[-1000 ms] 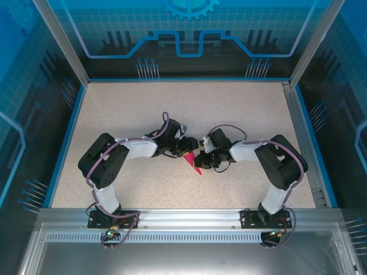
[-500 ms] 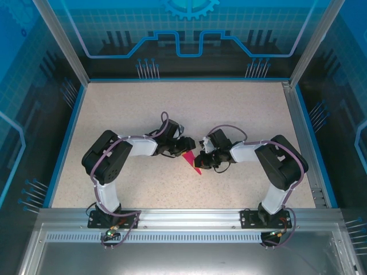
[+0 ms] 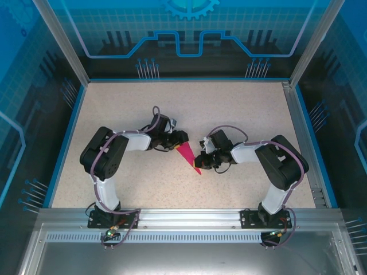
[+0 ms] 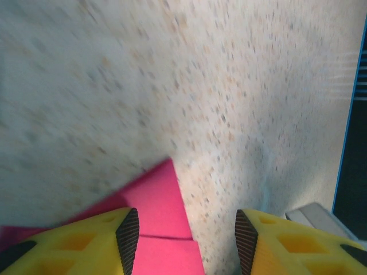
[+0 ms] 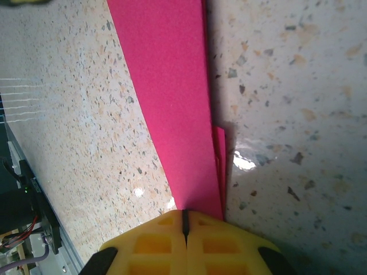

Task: Fold a paper plane with a square sheet of paper (pick it up from the middle)
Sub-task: Fold the wing for the fifth time at the center of the table, then move the paper plane to the center of the table.

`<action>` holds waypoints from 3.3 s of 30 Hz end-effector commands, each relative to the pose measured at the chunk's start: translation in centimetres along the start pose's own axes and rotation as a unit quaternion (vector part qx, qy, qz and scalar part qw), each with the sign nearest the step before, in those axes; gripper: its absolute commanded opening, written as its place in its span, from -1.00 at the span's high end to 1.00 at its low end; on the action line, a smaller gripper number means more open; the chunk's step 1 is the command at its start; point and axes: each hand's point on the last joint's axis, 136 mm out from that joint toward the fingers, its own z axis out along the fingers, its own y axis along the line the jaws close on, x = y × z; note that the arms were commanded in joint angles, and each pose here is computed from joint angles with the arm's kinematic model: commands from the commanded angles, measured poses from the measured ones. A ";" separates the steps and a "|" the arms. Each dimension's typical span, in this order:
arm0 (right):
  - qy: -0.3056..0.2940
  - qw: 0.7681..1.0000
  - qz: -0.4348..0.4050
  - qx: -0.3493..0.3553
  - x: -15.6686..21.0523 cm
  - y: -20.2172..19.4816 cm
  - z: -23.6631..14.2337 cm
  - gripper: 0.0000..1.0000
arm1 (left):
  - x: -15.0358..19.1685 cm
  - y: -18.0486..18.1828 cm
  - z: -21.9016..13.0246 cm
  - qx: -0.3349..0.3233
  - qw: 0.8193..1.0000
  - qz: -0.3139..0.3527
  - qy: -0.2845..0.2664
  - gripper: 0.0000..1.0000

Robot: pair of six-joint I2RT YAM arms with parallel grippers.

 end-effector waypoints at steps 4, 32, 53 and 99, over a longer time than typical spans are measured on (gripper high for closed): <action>0.067 0.993 0.064 0.074 4.7 -5.0 0.4 1.00 | -3.5 3.8 -1.2 -0.027 0.999 0.009 -0.042 -0.06; -0.022 0.999 -0.046 0.013 -3.6 2.1 -3.3 0.17 | 5.0 -1.9 -5.9 -0.212 0.977 -0.018 0.013 -0.35; -0.020 0.995 -0.080 0.059 -4.0 1.9 -2.6 0.05 | 7.0 1.9 -5.4 -0.259 0.965 -0.017 0.044 0.23; -0.052 0.923 -0.120 0.361 -7.0 2.0 -4.5 0.87 | 3.9 1.5 -14.1 -0.260 0.954 -0.006 -0.149 0.19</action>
